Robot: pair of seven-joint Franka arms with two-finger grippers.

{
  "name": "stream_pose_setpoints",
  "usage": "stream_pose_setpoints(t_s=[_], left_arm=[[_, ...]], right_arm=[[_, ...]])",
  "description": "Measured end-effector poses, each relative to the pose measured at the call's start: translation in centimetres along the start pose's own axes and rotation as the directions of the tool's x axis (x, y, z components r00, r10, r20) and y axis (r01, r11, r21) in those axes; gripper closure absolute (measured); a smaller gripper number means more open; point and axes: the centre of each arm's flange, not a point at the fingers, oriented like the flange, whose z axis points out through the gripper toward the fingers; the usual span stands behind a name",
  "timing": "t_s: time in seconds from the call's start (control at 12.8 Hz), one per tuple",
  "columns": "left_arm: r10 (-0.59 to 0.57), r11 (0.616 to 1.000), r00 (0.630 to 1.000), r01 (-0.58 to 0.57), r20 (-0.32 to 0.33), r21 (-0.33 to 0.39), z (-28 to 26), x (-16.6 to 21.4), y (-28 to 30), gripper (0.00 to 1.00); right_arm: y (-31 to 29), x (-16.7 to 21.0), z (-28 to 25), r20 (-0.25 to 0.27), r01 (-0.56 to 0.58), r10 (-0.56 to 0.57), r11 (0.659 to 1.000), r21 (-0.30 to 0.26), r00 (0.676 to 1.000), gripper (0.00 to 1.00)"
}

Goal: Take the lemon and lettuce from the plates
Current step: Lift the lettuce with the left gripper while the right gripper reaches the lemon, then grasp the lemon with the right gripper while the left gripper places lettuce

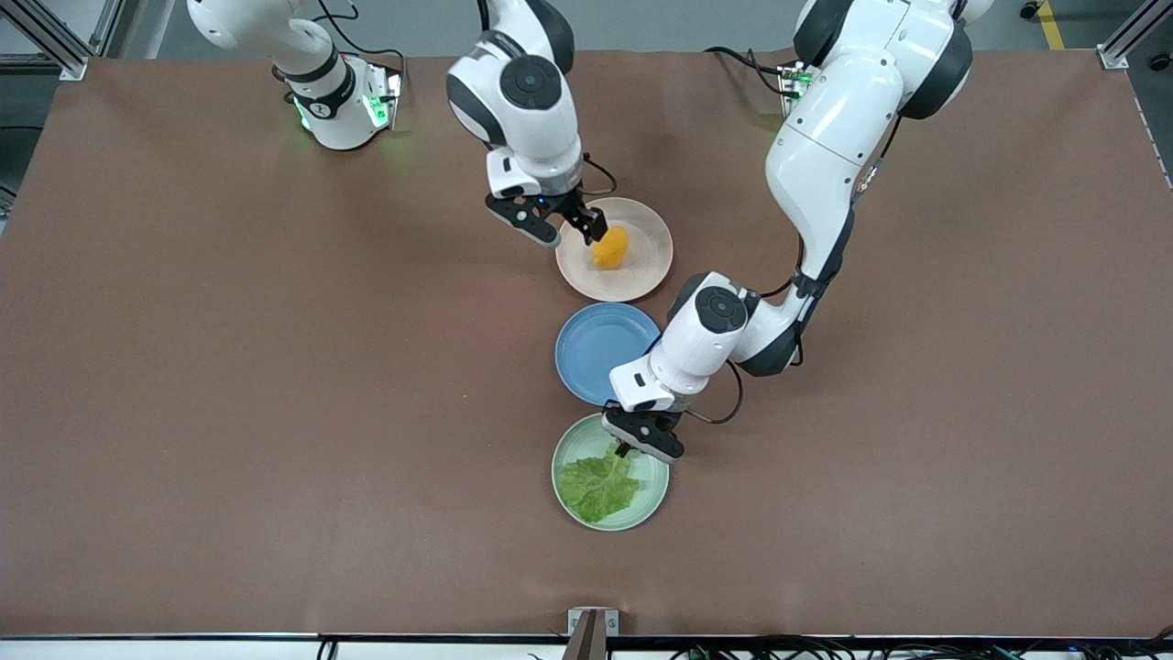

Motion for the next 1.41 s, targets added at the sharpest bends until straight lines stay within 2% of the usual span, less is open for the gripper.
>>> stream_pose_setpoints(t_s=[0.47,0.7,0.86,1.02,1.41], left_arm=[[-0.01,1.0,0.998,0.011,-0.061,0.016,-4.9,3.5,-1.4,0.96],[-0.049,0.997,0.999,0.05,-0.017,0.059,-10.3,4.3,-5.3,0.96],[-0.094,0.99,0.995,0.09,0.035,0.107,-13.5,1.9,-9.9,0.96],[-0.096,0.985,0.991,0.081,0.089,0.153,-15.3,-1.6,-15.6,0.96],[-0.097,0.975,0.98,0.057,0.176,0.216,-17.1,-8.3,-28.6,0.96]], right_arm=[[-3.9,-0.6,4.8,-0.014,0.002,-0.002,1.0,-0.02,1.0,0.0],[-4.2,-2.1,8.0,-0.03,0.032,-0.032,0.999,-0.023,0.999,0.0],[-4.2,-2.9,9.6,-0.042,0.052,-0.053,0.998,-0.027,0.998,0.0],[-4.1,-3.5,10.6,-0.051,0.068,-0.07,0.997,-0.035,0.996,0.0],[-4.1,-5.8,11.7,-0.053,0.086,-0.087,0.996,-0.026,0.995,0.0]])
